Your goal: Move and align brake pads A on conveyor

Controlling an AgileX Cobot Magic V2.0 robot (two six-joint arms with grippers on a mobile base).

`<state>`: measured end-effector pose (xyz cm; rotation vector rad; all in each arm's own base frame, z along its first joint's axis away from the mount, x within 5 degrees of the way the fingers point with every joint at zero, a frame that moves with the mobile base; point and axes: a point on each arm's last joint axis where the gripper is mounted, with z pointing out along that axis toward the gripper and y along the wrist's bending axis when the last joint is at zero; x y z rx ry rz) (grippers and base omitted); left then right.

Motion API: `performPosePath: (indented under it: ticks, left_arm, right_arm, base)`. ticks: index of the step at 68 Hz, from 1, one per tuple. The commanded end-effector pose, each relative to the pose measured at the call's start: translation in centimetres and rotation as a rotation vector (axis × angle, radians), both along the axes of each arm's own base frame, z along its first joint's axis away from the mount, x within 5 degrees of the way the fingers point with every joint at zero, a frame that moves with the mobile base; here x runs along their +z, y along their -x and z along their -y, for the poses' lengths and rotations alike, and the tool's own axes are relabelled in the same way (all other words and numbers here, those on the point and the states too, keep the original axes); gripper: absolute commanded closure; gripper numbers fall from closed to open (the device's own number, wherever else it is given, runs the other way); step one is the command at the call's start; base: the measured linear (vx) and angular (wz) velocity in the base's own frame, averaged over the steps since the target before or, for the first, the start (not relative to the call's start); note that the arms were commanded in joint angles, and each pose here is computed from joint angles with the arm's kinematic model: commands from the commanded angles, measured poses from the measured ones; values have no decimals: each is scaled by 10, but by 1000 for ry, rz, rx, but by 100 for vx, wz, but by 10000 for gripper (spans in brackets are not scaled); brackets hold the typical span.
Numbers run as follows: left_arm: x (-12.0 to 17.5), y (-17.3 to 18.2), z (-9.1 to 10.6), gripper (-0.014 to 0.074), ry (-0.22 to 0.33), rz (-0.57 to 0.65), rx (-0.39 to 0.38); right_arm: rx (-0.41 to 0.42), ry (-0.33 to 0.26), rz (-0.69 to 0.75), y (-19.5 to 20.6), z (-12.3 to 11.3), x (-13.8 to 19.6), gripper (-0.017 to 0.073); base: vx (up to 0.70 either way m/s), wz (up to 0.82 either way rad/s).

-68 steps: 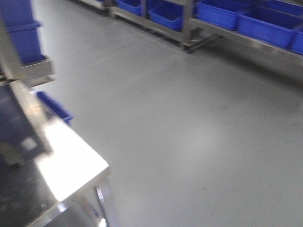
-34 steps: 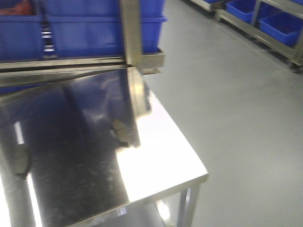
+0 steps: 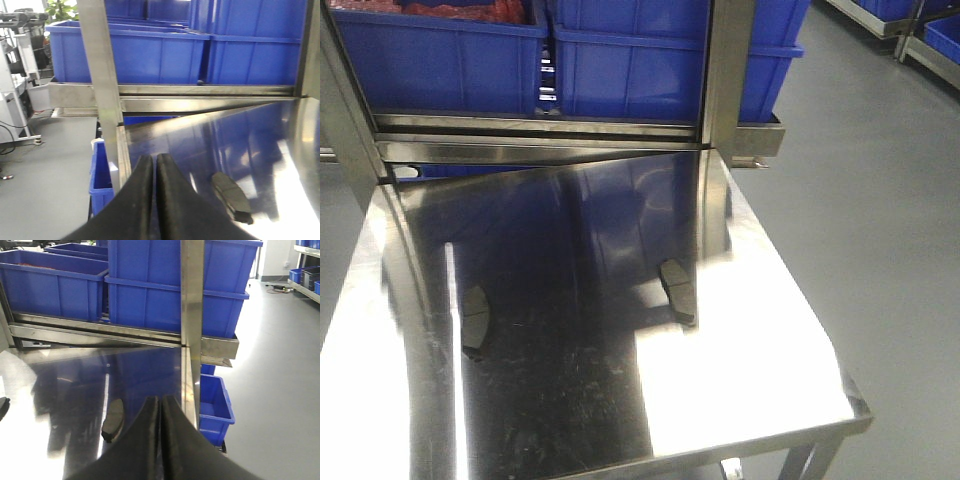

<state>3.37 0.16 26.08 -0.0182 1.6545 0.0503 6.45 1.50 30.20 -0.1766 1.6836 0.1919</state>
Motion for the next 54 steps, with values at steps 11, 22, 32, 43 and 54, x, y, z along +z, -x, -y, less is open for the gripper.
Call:
performPosePath:
  ticks: [11, 22, 32, 43, 54]
  left_arm:
    - [14, 4, 0, 600, 6, 109, -4]
    - [14, 4, 0, 600, 6, 109, -4]
    - [14, 4, 0, 600, 6, 109, -4]
    - [14, 4, 0, 600, 6, 109, -4]
    - [14, 4, 0, 600, 6, 109, -4]
  right_arm:
    - [-2, -15, 91, 0, 0, 15, 565]
    - [-2, -15, 91, 0, 0, 15, 565]
    - [-2, -15, 91, 0, 0, 15, 565]
    - [-2, -15, 91, 0, 0, 15, 565]
    - [-2, -15, 91, 0, 0, 15, 565]
  base:
    - [8, 18]
    - [12, 17]
    - [11, 19]
    - [10, 20]
    - [6, 19]
